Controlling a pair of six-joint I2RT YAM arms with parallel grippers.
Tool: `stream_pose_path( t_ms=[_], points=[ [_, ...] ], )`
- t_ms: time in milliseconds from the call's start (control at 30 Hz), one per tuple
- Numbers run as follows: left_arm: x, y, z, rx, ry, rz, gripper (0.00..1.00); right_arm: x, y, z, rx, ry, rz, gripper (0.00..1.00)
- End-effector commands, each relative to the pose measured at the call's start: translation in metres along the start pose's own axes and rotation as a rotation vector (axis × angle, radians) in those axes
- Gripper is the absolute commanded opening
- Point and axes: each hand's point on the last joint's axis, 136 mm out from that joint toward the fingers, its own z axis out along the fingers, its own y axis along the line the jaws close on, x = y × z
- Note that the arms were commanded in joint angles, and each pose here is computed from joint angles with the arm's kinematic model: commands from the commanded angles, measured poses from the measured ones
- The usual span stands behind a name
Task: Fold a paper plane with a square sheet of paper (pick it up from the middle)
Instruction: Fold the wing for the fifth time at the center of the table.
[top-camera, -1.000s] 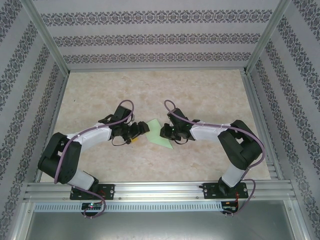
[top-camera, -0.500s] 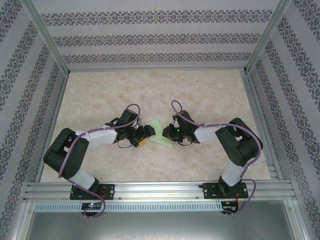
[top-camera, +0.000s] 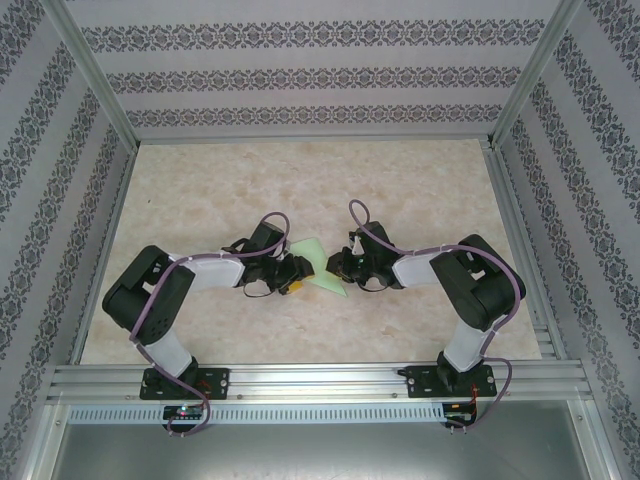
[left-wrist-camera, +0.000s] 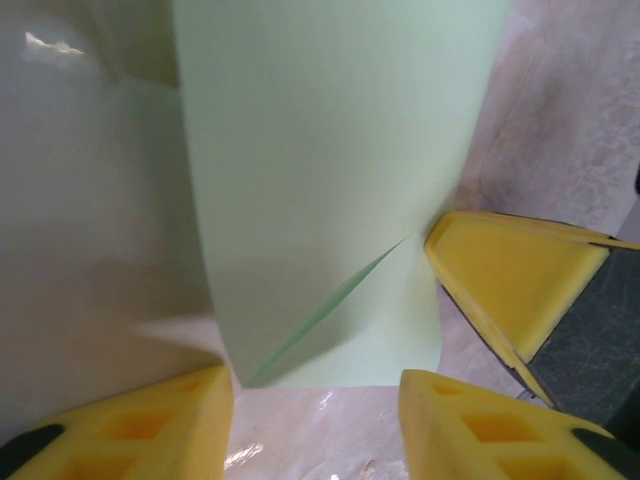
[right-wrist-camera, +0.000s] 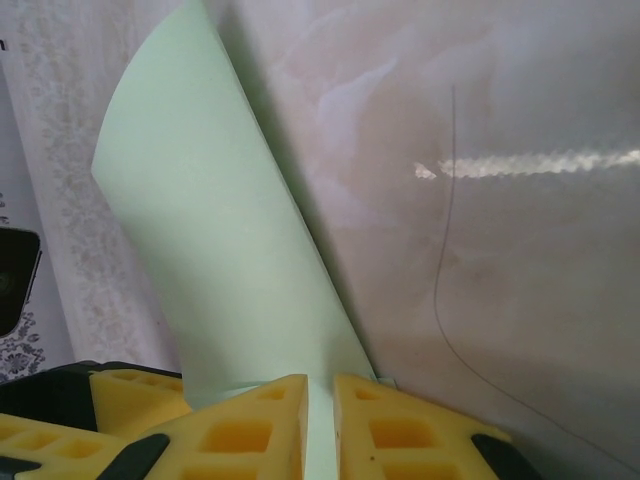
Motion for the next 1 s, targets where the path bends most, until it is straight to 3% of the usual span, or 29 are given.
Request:
stream_pose_path(
  t_ms=[0,300,467,567,767,967],
  points=[
    [-0.007,-0.023,0.003,0.06,-0.023,0.036,0.42,0.008,-0.039,0.005,0.099,0.011,0.048,0.15],
    [-0.014,-0.032,0.001,0.078,-0.046,0.066,0.23,0.007,-0.037,0.003,0.083,0.01,0.023,0.17],
    [-0.012,-0.032,0.002,0.068,-0.039,0.071,0.09,0.002,-0.02,-0.002,0.042,-0.001,-0.055,0.27],
    [-0.012,-0.031,0.001,0.046,-0.036,0.071,0.05,-0.007,-0.002,-0.012,0.012,-0.037,-0.131,0.38],
    [-0.012,-0.031,-0.001,0.005,-0.028,0.057,0.03,-0.015,0.028,-0.044,0.055,-0.141,-0.39,0.53],
    [-0.011,-0.036,-0.004,-0.034,-0.02,0.04,0.03,0.003,0.024,-0.065,0.265,-0.286,-0.765,0.44]
  ],
)
